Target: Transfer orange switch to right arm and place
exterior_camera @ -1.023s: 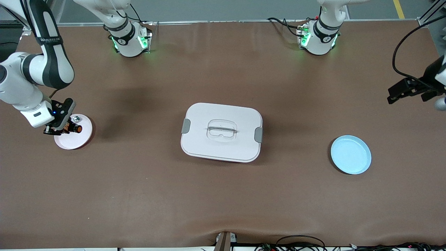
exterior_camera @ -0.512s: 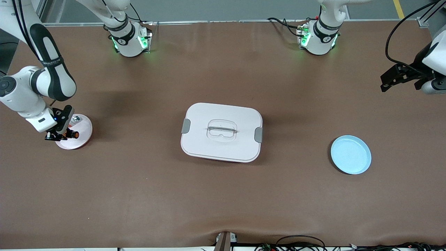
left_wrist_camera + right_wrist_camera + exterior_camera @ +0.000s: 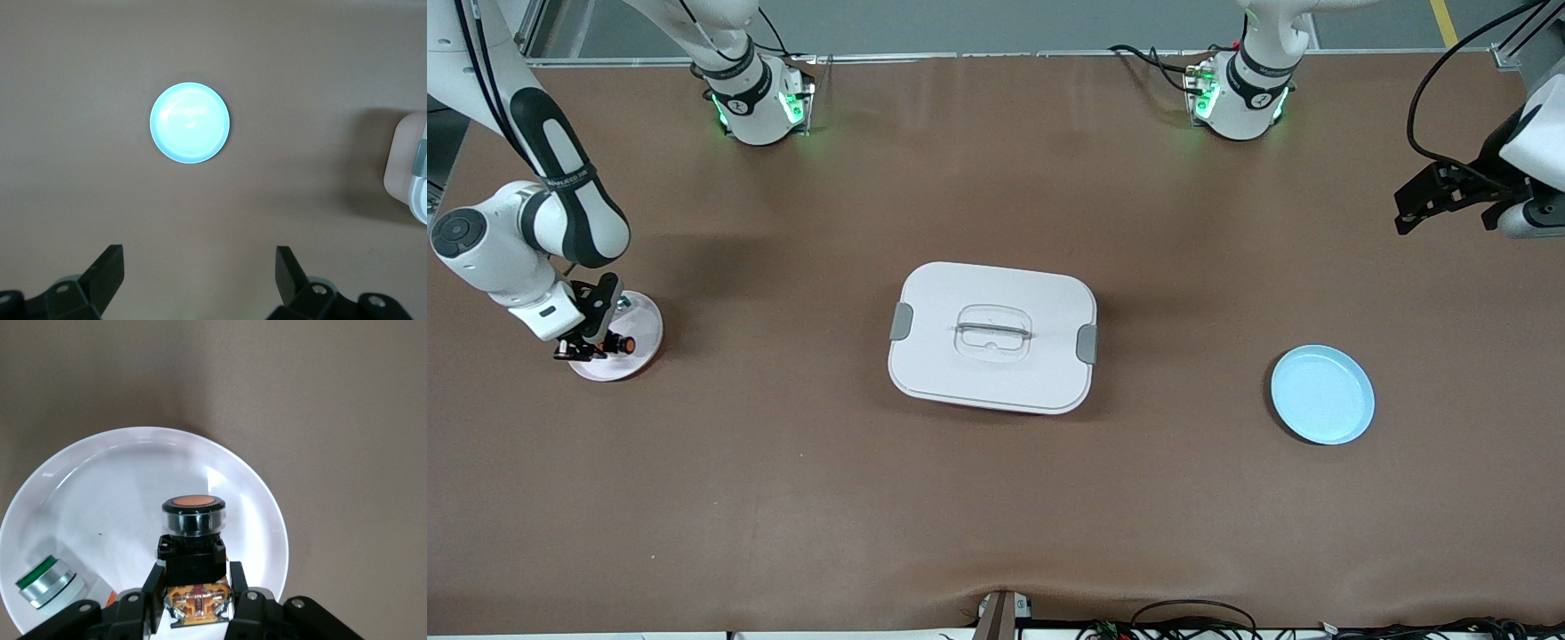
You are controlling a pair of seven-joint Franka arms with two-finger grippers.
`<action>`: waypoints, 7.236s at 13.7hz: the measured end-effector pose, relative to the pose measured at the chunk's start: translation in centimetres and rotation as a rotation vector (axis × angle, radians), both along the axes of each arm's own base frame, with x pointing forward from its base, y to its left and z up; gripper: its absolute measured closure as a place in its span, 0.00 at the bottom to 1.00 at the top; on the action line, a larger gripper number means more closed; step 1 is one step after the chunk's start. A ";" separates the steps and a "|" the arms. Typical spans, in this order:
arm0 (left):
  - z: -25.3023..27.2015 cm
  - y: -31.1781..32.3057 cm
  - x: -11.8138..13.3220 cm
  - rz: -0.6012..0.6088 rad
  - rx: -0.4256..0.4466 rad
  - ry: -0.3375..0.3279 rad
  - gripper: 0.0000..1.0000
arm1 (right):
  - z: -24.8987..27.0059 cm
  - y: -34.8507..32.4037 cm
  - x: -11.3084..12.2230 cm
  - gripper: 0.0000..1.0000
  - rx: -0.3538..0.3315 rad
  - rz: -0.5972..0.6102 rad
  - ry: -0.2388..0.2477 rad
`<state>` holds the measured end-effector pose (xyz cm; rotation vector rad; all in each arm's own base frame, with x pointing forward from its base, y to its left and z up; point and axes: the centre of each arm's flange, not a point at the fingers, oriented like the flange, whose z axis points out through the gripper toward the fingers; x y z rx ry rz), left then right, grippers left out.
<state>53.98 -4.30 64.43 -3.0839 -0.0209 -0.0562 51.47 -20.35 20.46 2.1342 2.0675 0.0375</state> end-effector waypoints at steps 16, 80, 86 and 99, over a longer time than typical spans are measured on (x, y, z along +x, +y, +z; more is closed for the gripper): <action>-0.5 -1.0 0.9 -0.019 -0.004 -0.025 0.00 | -1.0 -1.4 0.5 0.10 0.019 -0.050 0.040; 0.7 -2.0 -1.3 -0.049 -0.041 0.029 0.00 | 42.7 17.7 3.0 0.00 0.127 -1.593 0.121; 0.6 -2.1 -1.3 -0.051 -0.041 0.030 0.00 | 43.4 17.9 2.0 0.00 0.145 -1.612 0.102; 0.4 -2.2 -1.1 -0.052 -0.042 0.028 0.00 | 43.5 16.4 -0.4 0.00 0.218 -1.658 0.125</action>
